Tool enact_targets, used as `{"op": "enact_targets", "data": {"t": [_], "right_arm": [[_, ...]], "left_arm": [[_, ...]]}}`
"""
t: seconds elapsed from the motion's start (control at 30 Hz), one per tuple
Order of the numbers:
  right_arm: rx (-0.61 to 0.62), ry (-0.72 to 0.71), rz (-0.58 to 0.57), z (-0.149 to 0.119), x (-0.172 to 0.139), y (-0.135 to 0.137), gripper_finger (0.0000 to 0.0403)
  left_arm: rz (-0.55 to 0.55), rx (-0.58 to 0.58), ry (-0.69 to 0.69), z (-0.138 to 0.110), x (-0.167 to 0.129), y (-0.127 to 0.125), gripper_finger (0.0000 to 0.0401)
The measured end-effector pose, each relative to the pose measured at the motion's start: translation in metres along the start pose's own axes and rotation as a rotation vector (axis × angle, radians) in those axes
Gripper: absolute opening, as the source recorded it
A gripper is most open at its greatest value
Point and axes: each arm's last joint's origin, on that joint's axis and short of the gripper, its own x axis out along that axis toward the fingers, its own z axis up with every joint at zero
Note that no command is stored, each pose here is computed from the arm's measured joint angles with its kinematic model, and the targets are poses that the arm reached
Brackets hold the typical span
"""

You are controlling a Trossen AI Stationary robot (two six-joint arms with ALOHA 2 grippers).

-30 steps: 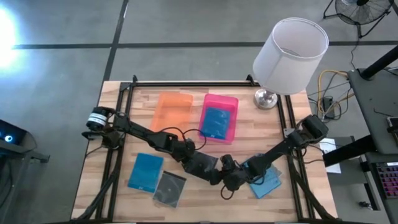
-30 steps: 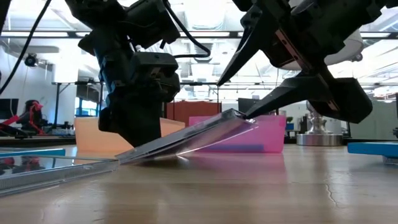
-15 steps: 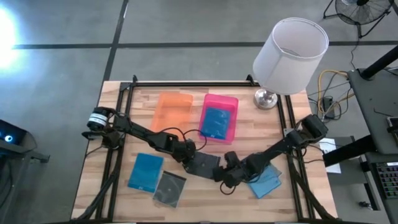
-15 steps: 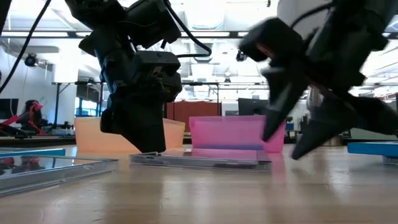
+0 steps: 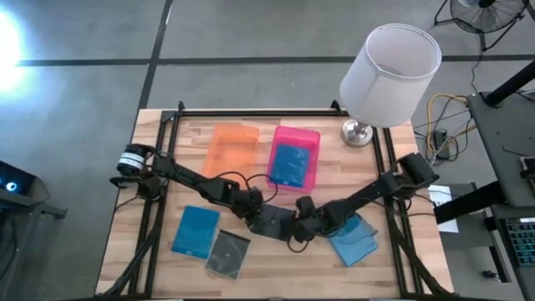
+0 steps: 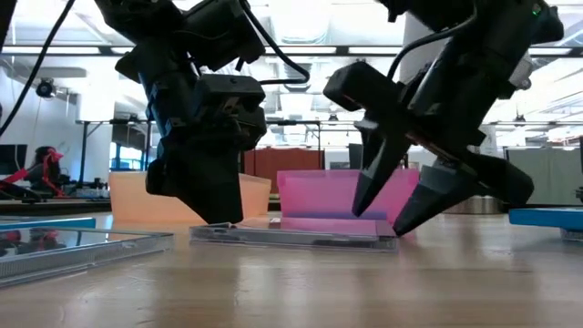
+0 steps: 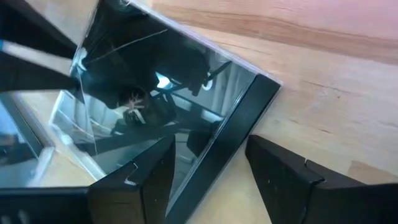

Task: Pick & place jewel cases by type
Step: Put the middle black CD case into the orange bin

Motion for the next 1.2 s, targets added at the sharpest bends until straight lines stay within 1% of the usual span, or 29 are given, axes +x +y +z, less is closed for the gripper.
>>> {"op": "enact_targets", "data": {"t": [0.13, 0.23, 0.3, 0.47, 0.57, 0.67, 0.8, 0.93, 1.2], "right_arm": [[-0.108, 0.041, -0.011, -0.008, 0.008, -0.003, 0.0201], [-0.194, 0.062, 0.034, -0.01, 0.012, 0.0, 0.0201], [-0.226, 0.063, 0.063, -0.011, 0.012, 0.002, 0.0201], [-0.224, 0.076, 0.091, -0.011, 0.012, 0.005, 0.0201], [-0.21, 0.102, 0.134, -0.011, 0.008, 0.009, 0.0201], [-0.2, 0.118, 0.182, -0.009, -0.002, 0.015, 0.0201], [-0.234, 0.158, 0.296, -0.009, -0.016, 0.026, 0.0201], [-0.262, 0.162, 0.467, -0.008, -0.032, 0.043, 0.0201], [-0.257, 0.137, 0.455, -0.01, -0.029, 0.042, 0.0201]], "left_arm": [[-0.002, 0.005, -0.002, -0.001, 0.0, -0.001, 0.0117], [-0.006, 0.002, 0.007, -0.002, 0.0, -0.001, 0.0117], [-0.004, 0.001, 0.017, -0.003, 0.0, -0.001, 0.0117], [-0.005, 0.009, 0.024, -0.004, 0.001, -0.001, 0.0117], [0.0, 0.009, 0.031, -0.004, 0.001, 0.0, 0.0117], [0.002, 0.01, 0.033, -0.005, 0.001, 0.001, 0.0117], [-0.002, 0.031, 0.027, -0.004, 0.001, 0.0, 0.0117], [-0.004, 0.051, 0.028, -0.004, 0.001, 0.0, 0.0117], [-0.01, 0.051, 0.027, -0.004, 0.0, -0.001, 0.0117]]}}
